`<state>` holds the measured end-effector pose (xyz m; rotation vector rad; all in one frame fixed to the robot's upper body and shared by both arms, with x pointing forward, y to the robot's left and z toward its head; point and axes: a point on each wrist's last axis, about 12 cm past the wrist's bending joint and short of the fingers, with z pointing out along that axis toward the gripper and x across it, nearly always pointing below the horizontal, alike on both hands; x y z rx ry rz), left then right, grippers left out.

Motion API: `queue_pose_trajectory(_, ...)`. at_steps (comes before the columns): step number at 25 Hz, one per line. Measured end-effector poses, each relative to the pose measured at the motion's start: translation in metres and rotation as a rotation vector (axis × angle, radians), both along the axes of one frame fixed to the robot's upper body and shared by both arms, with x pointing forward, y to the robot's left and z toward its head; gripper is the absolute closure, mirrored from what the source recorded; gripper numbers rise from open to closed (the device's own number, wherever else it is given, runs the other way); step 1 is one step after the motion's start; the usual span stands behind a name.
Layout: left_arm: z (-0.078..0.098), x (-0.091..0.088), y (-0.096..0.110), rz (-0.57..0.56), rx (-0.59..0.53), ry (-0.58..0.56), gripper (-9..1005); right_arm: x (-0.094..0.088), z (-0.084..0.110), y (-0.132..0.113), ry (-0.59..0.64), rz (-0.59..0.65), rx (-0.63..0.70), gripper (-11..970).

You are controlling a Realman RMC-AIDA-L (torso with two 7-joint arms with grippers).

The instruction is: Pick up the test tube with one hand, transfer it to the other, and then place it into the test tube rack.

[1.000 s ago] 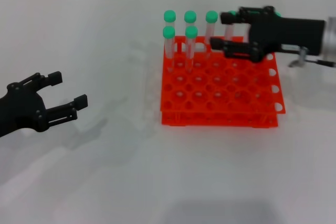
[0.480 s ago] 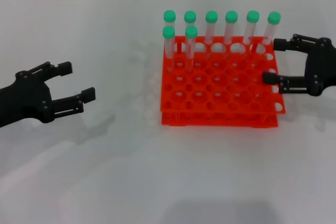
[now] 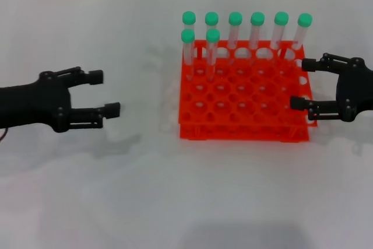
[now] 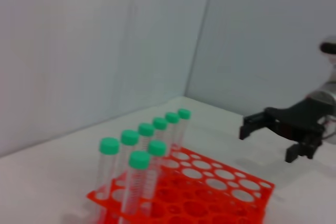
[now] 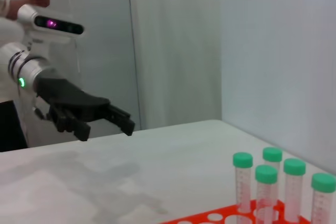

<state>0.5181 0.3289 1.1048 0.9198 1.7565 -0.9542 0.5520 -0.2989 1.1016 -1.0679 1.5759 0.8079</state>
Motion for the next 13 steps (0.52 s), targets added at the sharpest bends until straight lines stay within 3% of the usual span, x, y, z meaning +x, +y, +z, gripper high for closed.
queue_pose_trajectory(13,0.008,0.011,-0.015,-0.099,0.033,0.038,103,-0.002,-0.004,0.004,-0.005,0.039,-0.040,82)
